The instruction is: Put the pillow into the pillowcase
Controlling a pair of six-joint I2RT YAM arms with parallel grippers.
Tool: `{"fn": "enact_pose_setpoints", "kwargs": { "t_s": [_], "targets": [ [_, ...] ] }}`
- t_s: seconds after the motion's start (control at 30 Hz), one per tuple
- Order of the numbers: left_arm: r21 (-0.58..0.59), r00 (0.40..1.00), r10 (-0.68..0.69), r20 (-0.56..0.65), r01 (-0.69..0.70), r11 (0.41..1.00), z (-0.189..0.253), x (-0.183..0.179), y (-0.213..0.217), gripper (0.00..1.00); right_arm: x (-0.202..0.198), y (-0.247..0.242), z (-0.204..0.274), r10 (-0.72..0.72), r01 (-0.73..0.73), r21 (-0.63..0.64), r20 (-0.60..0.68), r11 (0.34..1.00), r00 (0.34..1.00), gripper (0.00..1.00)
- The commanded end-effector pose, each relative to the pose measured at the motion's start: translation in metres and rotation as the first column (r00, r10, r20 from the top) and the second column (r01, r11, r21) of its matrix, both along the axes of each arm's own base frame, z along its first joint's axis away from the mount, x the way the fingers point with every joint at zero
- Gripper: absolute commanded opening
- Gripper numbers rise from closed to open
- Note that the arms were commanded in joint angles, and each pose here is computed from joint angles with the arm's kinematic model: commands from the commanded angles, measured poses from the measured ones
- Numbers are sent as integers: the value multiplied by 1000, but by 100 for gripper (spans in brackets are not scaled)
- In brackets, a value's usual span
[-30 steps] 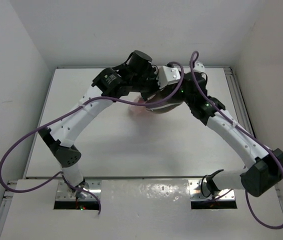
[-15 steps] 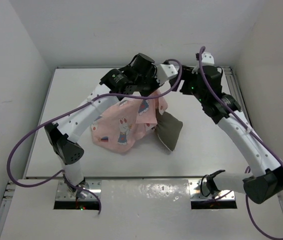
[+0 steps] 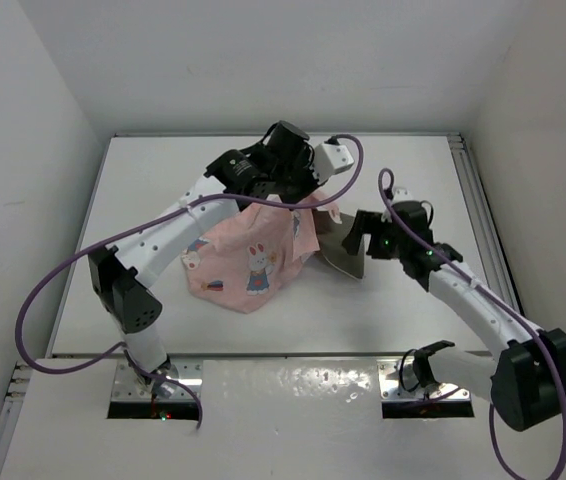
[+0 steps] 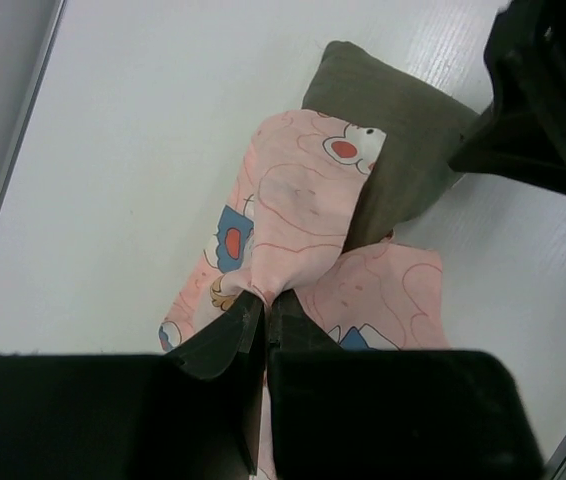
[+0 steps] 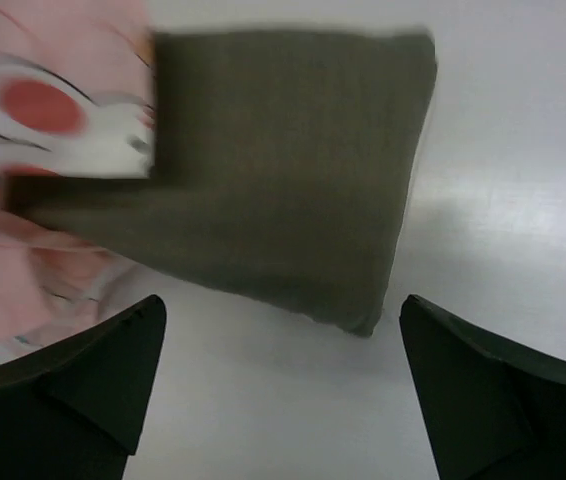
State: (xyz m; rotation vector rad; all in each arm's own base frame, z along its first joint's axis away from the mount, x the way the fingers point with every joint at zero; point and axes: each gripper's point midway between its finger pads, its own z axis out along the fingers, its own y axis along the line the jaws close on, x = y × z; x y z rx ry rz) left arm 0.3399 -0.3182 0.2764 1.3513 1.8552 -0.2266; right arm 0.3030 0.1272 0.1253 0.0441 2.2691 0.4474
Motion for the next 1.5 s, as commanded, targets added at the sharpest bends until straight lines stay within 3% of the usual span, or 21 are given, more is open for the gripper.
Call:
{"fn": "enact_pose_setpoints", "kwargs": {
  "t_s": [0.0,0.13,0.37,0.6,0.73,0.8,0.83,0.9,0.93,1.03,1.13,1.17,1.23,1.27,1.47],
  "targets": [
    [-125,997,-18,78,27,992,39,-5,-8,0,0,13,-13,-41,35,158,32,987,999,99],
    [-92,999,-10,34,13,996,8,-6,-11,0,14,18,-29,-97,84,241,40,967,995,99],
    [-22,1000,17,-25,-17,1000,-34,-4,-7,0,44,11,-24,-160,134,261,79,956,984,99],
    [-2,997,17,-77,-17,1000,-57,-2,-14,0,49,1,-54,-294,295,309,-50,904,955,99],
    [3,996,14,-86,-13,1000,-63,-2,-15,0,48,11,-81,-270,299,316,-132,900,954,97],
    [2,996,10,-90,-10,1000,-65,-1,-18,0,47,21,-89,-230,275,330,-168,903,959,88],
    [-1,996,12,-90,-12,1000,-65,0,-18,0,42,31,-97,-180,241,352,-197,904,964,54],
    [-12,996,1,-86,-2,1000,-62,1,-22,0,34,36,-103,-155,228,377,-215,898,964,14],
    [-19,997,0,-81,-1,1000,-59,1,-23,0,36,42,-90,-135,191,415,-161,889,978,0],
    [-64,998,-15,-59,11,998,-41,6,-32,0,29,54,-64,-86,99,460,-48,883,995,0],
    [-132,998,-58,-39,53,990,-11,5,-45,0,28,72,-2,-12,-44,448,121,893,993,0],
    [-147,995,-85,-52,77,986,-6,0,-48,0,28,74,32,1,-99,418,228,903,974,0],
    [-194,992,-120,-25,113,974,22,-3,-54,0,23,88,77,38,-166,389,316,906,948,0],
    [-220,987,-160,-24,151,964,38,-11,-57,0,20,89,118,33,-207,375,421,904,907,0],
    [-314,960,-278,19,270,910,95,-40,-63,0,-11,107,205,60,-302,301,611,905,790,0]
  ]
}}
